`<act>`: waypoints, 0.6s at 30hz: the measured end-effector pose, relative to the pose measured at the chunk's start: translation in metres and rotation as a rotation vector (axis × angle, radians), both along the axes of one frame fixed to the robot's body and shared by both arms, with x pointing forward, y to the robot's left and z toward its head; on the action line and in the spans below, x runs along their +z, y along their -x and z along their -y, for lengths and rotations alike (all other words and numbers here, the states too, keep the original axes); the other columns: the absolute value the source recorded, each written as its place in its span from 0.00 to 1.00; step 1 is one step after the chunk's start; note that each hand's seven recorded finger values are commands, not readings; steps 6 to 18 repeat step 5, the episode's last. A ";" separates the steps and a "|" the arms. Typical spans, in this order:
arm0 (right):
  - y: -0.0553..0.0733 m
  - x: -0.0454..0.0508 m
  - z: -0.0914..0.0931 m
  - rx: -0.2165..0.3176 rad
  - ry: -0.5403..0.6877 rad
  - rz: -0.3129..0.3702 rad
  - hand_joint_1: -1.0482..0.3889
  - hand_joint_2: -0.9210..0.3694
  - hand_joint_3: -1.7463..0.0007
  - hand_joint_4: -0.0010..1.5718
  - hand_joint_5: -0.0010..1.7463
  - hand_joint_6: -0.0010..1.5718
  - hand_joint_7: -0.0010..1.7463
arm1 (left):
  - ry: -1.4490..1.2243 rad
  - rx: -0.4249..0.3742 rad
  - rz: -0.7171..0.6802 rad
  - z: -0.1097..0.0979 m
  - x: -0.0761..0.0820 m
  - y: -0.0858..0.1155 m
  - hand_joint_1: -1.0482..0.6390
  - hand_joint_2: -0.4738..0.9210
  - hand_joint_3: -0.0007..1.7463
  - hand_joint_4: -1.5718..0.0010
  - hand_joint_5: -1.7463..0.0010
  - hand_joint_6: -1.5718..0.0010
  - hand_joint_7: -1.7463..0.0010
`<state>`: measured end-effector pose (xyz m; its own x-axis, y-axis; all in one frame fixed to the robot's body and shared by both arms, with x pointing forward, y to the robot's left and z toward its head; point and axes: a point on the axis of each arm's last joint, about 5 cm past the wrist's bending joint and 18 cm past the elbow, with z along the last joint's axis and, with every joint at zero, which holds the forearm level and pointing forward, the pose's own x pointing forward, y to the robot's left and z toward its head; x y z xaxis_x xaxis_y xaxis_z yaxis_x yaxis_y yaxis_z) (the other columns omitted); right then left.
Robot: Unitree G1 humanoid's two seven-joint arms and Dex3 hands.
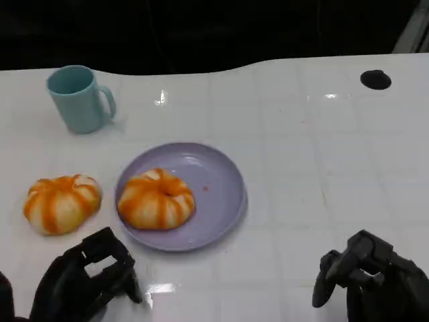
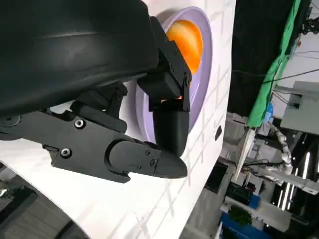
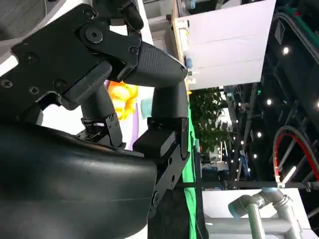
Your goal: Grasp the bread from the table and place it into the plate.
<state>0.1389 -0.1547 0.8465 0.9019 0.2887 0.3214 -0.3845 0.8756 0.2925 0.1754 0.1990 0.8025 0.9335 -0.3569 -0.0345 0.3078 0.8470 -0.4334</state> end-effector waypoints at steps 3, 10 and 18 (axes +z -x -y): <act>0.000 0.0000 0.001 -0.008 0.000 0.001 0.39 0.28 0.44 0.42 1.00 0.45 0.77 | -0.002 0.003 0.002 0.000 0.000 0.000 0.32 1.00 0.10 0.50 0.03 0.55 0.18; -0.001 0.0001 0.001 -0.013 0.001 0.002 0.38 0.28 0.43 0.42 1.00 0.44 0.78 | -0.002 0.003 0.002 0.000 0.000 0.000 0.32 1.00 0.10 0.50 0.03 0.55 0.18; -0.001 0.0001 0.001 -0.013 0.001 0.002 0.38 0.28 0.43 0.42 1.00 0.44 0.78 | -0.002 0.003 0.002 0.000 0.000 0.000 0.32 1.00 0.10 0.50 0.03 0.55 0.18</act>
